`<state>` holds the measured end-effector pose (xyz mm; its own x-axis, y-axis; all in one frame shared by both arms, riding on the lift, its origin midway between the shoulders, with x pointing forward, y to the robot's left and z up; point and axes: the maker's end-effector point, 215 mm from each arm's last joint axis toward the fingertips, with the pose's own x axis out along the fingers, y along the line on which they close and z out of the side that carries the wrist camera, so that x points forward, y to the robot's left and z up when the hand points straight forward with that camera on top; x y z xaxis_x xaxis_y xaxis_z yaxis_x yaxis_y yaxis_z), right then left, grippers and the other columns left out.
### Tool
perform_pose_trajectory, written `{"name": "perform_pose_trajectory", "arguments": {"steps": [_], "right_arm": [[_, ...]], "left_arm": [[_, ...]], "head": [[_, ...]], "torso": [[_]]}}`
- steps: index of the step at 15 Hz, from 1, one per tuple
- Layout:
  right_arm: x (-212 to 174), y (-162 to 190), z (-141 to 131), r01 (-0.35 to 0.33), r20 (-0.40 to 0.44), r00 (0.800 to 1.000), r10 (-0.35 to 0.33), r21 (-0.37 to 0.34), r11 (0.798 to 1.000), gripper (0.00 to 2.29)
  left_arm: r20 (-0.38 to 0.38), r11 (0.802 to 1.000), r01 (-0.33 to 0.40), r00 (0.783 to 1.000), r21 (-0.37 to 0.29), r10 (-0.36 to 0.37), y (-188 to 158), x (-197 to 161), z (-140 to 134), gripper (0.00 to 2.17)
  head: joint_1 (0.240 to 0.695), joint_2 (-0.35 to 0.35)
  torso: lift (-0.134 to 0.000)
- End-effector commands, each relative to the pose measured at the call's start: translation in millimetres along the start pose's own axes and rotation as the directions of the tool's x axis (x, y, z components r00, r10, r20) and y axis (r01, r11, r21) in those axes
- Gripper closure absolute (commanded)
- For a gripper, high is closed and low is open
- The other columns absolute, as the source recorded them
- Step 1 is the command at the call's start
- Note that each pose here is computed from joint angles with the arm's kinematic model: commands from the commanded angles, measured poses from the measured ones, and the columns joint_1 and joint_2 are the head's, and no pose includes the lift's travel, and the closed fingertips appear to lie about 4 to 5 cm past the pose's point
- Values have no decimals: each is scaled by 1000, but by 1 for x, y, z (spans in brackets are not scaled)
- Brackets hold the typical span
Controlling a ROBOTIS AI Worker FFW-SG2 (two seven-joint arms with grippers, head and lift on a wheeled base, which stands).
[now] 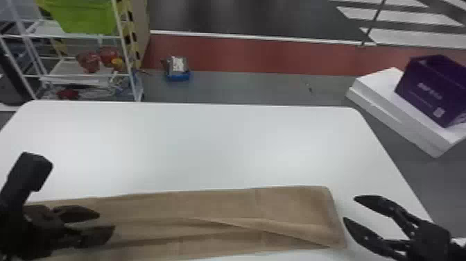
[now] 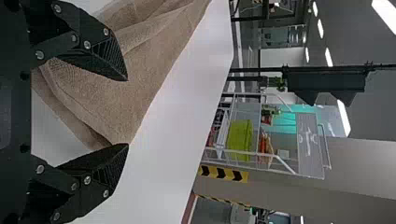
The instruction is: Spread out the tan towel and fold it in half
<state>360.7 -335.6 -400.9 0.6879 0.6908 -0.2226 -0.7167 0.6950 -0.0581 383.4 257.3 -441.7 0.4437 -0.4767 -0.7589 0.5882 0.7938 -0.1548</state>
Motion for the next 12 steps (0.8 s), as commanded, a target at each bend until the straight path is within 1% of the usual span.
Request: {"name": "perform_pose_trajectory", "arguments": {"steps": [1, 3, 4, 6, 7, 9, 12], "right_arm": [[1, -1, 1, 1, 2, 1000, -1, -2, 1000, 454], [0, -2, 1, 2, 1, 1000, -2, -4, 1000, 454], [-1, -2, 2, 4, 2, 1000, -4, -3, 1000, 454], [-1, -3, 1, 3, 1, 1000, -3, -3, 1000, 454], [-1, -3, 1, 4, 0, 1000, -4, -2, 1000, 454], [-3, -4, -1, 7, -3, 1000, -7, -3, 1000, 454], [-7, -8, 2, 15, 9, 1000, -15, -5, 1000, 454]], "left_arm": [[-5, 1000, -2, 1000, -1, 2, 0, -1, -1, 518], [-8, 1000, 2, 1000, 0, -2, 0, -2, -1, 522], [-6, 1000, 6, 1000, -1, -6, -1, -1, -1, 748], [-2, 1000, 7, 1000, 0, -7, -2, -2, 0, 920], [0, 1000, 9, 1000, -3, -9, -3, -2, -1, 1092], [1, 1000, 22, 1000, -5, -22, -8, -4, -4, 1096], [13, 1000, 26, 1000, 1, -26, -16, -15, -5, 1096]], "head": [[695, -121], [695, -121], [695, -120], [695, -122], [695, -123], [695, -125], [695, -136]], "torso": [[-123], [-123], [-123], [-123], [-123], [-123], [-123]]}}
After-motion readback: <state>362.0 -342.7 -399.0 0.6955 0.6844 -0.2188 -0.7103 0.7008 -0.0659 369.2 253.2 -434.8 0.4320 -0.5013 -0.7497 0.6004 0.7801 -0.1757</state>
